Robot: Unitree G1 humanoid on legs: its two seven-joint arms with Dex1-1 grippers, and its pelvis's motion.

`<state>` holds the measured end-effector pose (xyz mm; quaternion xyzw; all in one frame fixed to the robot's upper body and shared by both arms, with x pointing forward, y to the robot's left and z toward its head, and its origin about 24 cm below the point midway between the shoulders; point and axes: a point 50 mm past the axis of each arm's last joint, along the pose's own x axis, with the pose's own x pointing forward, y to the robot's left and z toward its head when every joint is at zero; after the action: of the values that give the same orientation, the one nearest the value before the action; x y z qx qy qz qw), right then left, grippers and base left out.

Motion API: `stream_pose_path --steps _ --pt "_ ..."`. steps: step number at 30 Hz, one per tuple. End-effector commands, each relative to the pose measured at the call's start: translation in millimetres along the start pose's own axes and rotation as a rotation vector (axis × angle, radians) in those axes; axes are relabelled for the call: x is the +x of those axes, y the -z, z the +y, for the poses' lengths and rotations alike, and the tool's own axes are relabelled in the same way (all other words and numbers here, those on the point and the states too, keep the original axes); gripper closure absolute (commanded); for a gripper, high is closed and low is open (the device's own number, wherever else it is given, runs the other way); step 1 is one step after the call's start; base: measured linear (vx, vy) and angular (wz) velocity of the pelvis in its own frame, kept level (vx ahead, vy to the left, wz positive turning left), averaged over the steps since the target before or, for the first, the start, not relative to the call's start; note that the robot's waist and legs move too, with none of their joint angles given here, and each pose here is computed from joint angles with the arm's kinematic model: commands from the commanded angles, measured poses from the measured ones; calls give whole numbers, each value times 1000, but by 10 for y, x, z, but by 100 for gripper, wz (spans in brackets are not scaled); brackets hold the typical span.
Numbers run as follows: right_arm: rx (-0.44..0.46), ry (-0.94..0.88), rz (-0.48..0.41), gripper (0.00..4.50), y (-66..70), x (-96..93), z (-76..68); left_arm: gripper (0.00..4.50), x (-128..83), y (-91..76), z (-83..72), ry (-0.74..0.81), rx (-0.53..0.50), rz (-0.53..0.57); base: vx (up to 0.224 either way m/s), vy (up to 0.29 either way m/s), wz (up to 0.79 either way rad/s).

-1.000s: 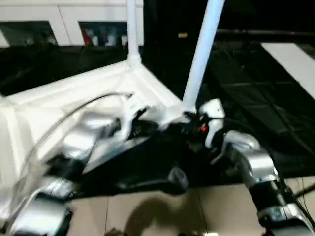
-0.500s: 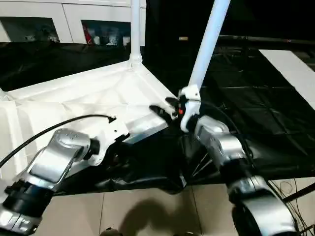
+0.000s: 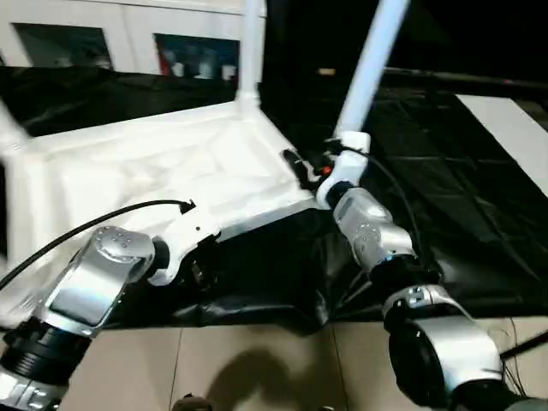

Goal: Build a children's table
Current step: Rotate leg to tighten

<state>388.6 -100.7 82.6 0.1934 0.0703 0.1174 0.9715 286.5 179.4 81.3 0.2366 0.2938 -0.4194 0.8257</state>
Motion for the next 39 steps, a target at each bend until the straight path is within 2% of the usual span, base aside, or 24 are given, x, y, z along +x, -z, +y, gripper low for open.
stream_pose_path --steps 1,3,4,7,12,16,17,21,22,24,25,26,27,30,33,34,36,39 --pt "51 221 -39 88 -91 -108 -473 13 -119 -38 151 -110 8 -12 0 0 0" --pt "55 267 -56 88 -137 -128 -563 6 -140 -59 164 -117 9 -27 0 0 0" --pt "55 267 -56 88 -137 -128 -563 6 -140 -59 164 -117 9 -27 0 0 0" --pt "46 311 -90 88 -240 -156 -676 6 -163 -62 190 -127 12 -30 0 0 0" --pt "-4 354 -122 88 -356 -205 -826 6 -169 -40 230 -148 15 -23 0 0 0" --pt "-47 407 -139 88 -478 -289 -1031 6 -182 -11 213 -140 16 -27 0 0 0" --pt "-48 408 -139 88 -480 -290 -1032 6 -182 -11 213 -140 16 -27 0 0 0" --pt "-87 408 -144 88 -581 -323 -1115 6 -254 -70 137 -60 13 -140 0 0 0" --pt "-87 408 -144 88 -581 -323 -1115 6 -254 -70 137 -60 13 -140 0 0 0" --pt "-116 354 -131 88 -598 -304 -1085 6 -374 -93 17 43 2 -241 0 0 0" --pt "-133 320 -119 88 -589 -288 -1054 6 -455 -76 -49 98 -22 -275 0 0 0" --pt "-133 320 -119 88 -589 -288 -1054 6 -455 -76 -49 98 -22 -275 0 0 0" --pt "-175 270 -80 88 -510 -263 -993 6 -631 60 -140 157 -89 -274 0 0 0" --pt "-200 250 -57 88 -430 -255 -955 6 -763 214 -146 146 -124 -237 0 0 0" --pt "-193 233 -38 88 -337 -253 -920 6 -933 351 -102 101 -172 -223 0 0 0" --pt "-185 214 -13 88 -230 -264 -896 6 -1084 437 -52 45 -200 -222 0 0 0" --pt "-188 210 -4 88 -194 -271 -893 6 -1122 455 -34 28 -199 -224 0 0 0" --pt "-214 172 57 88 74 -353 -883 6 -1327 555 149 -93 -212 -310 0 0 0"
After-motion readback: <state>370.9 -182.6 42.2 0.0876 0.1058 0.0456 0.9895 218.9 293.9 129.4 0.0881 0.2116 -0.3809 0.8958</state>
